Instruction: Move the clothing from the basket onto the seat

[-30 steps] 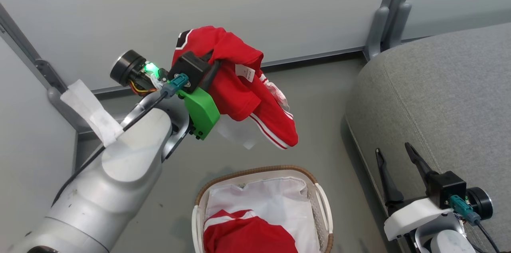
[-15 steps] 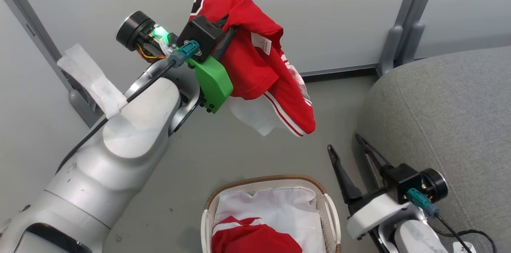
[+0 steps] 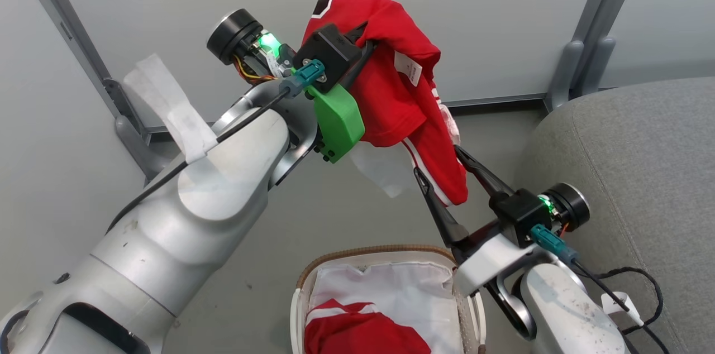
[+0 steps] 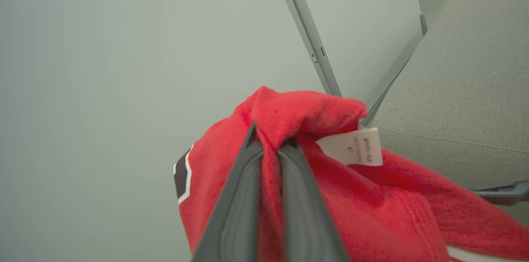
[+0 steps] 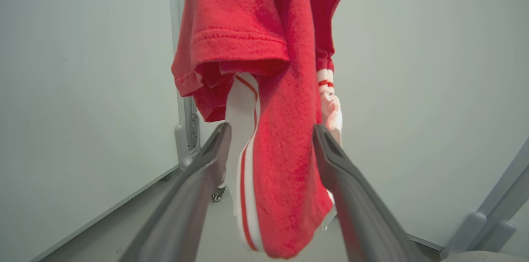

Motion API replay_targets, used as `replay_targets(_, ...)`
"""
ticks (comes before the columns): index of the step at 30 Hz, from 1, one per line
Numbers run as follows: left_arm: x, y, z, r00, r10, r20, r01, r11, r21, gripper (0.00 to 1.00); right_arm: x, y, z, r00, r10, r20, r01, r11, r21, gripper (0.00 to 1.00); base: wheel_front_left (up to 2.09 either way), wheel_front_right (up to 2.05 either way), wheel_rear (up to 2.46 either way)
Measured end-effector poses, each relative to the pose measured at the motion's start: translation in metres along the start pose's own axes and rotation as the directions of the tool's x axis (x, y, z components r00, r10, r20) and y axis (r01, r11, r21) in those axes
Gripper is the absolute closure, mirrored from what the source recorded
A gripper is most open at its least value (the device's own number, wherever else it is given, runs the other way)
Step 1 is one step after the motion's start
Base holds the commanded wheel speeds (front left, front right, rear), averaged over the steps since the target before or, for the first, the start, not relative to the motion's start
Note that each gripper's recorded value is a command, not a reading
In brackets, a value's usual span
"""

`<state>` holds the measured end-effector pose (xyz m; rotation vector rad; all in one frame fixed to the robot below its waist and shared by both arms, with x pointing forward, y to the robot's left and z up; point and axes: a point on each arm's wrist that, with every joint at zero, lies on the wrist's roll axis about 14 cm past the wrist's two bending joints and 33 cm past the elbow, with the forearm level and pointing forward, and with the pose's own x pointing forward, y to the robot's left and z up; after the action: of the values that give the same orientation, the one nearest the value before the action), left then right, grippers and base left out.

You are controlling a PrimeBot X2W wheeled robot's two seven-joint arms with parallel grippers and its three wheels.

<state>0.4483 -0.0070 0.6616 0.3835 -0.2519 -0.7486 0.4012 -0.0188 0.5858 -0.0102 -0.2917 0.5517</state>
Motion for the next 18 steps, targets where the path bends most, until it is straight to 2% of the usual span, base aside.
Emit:
replay_targets(12,0.000,-0.014,0.009,0.999,-0.036,0.025,0.036,0.999,-0.011,1.00,0.017,-0.010,-0.020,0.997,0.010,-0.078,-0.016,0.997,-0.081,0.00,0.00,0.00,0.00)
replay_targets(13,0.000,-0.015,0.010,0.999,-0.038,0.027,0.038,0.999,-0.015,1.00,0.018,-0.010,-0.020,0.997,0.013,-0.082,-0.020,0.996,-0.086,0.10,0.00,0.00,0.00)
replay_targets(14,0.000,-0.016,0.011,0.999,-0.040,0.030,0.040,0.999,-0.020,1.00,0.020,-0.009,-0.021,0.996,0.019,-0.086,-0.026,0.996,-0.090,0.66,0.00,0.00,0.00)
replay_targets(16,0.000,-0.017,0.011,0.999,-0.041,0.031,0.042,0.999,-0.022,1.00,0.021,-0.007,-0.023,0.995,0.026,-0.095,-0.035,0.995,-0.093,0.95,0.00,0.00,0.00)
replay_targets(17,-0.001,-0.017,0.011,0.999,-0.041,0.032,0.042,0.999,-0.023,1.00,0.022,-0.008,-0.024,0.995,0.026,-0.097,-0.035,0.995,-0.093,1.00,0.00,0.00,0.00)
replay_targets(18,-0.001,-0.016,0.011,0.999,-0.040,0.033,0.041,0.999,-0.024,1.00,0.022,-0.009,-0.023,0.995,0.024,-0.097,-0.033,0.995,-0.094,1.00,0.00,0.00,0.00)
